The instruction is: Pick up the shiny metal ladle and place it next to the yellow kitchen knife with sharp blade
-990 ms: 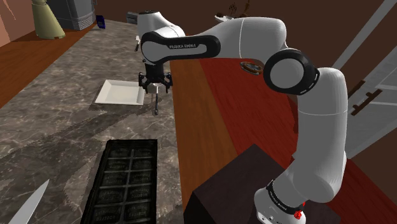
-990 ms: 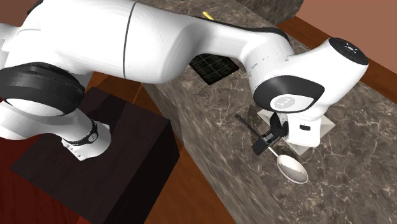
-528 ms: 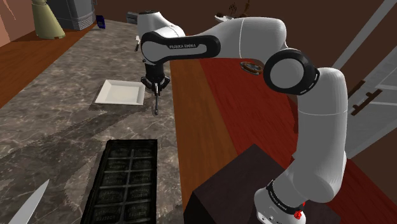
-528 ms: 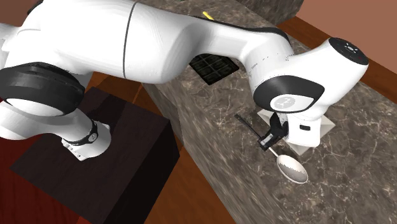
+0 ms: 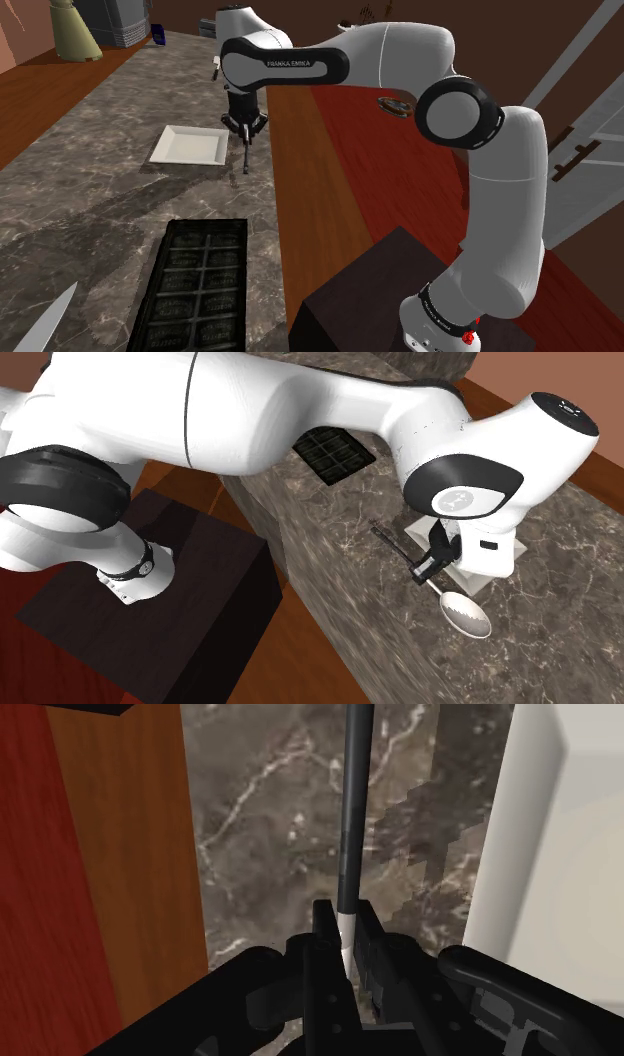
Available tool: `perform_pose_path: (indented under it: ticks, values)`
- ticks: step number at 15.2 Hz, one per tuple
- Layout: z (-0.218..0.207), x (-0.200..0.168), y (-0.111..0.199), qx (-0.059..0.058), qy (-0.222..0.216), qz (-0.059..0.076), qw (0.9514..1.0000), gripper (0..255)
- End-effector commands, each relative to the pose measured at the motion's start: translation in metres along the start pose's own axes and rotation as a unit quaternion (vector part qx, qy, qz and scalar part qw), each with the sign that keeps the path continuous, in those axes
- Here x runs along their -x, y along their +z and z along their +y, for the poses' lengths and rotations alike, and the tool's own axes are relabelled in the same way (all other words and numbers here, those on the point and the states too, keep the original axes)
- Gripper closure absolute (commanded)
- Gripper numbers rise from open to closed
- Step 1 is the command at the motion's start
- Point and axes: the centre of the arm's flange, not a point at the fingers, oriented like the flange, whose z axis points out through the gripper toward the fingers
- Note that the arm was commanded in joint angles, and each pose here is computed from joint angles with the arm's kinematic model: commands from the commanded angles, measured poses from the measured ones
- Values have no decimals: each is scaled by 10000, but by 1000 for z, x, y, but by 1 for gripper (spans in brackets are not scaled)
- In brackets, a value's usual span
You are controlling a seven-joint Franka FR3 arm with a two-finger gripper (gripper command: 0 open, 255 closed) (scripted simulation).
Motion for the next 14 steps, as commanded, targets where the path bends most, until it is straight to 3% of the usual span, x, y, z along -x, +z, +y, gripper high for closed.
perform_pose_path:
  ticks: [1, 14]
  values:
    - [1, 0, -10, 0, 0, -1, 10000, 255]
    - [9, -1, -78, 0, 0, -1, 10000, 255]
